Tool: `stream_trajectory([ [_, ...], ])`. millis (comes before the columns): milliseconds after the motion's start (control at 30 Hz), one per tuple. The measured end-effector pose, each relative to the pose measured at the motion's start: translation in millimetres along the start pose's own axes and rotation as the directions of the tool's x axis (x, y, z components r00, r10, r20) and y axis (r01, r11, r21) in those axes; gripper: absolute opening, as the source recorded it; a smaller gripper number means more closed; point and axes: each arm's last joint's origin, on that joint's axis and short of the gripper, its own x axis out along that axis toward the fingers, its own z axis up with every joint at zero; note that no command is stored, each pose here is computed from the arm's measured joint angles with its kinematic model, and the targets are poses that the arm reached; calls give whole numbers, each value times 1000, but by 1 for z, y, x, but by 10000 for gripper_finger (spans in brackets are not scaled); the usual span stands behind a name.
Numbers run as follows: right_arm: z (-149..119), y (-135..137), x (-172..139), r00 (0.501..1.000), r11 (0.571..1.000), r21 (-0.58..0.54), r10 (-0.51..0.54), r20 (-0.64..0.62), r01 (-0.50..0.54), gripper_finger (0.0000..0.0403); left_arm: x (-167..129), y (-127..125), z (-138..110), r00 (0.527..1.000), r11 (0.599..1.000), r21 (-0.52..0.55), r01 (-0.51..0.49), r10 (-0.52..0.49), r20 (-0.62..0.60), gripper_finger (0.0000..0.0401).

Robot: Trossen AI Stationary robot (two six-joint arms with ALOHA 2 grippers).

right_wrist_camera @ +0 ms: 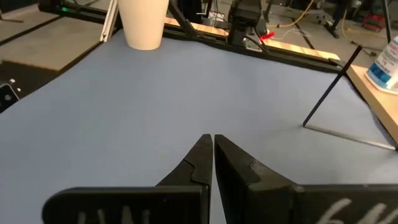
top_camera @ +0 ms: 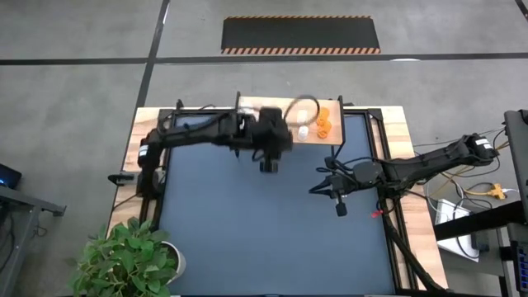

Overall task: Pick and place medicine bottles onto shelf by color
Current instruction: Put the yellow pill bottle on the shelf

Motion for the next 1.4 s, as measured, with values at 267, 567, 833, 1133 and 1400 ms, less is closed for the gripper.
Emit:
stream_trajectory([
  [267,0,0,2,1000,1000,-19,1,5,-1,9,-6,-57,8,979,978,95,185,-192,67,161],
  [567,-1,0,4,1000,1000,24,-7,-7,7,9,-13,-96,-26,934,966,98,241,-258,248,161],
  [833,15,-12,7,985,981,98,-170,11,168,9,-35,-103,-72,818,983,41,177,-170,549,161],
  [1133,75,-55,17,951,956,85,-265,-162,281,9,-37,-104,-119,742,1000,8,23,-22,670,161],
  [1400,119,-118,42,898,941,92,-277,-343,325,8,-48,-98,-144,762,991,-52,-120,125,635,161],
])
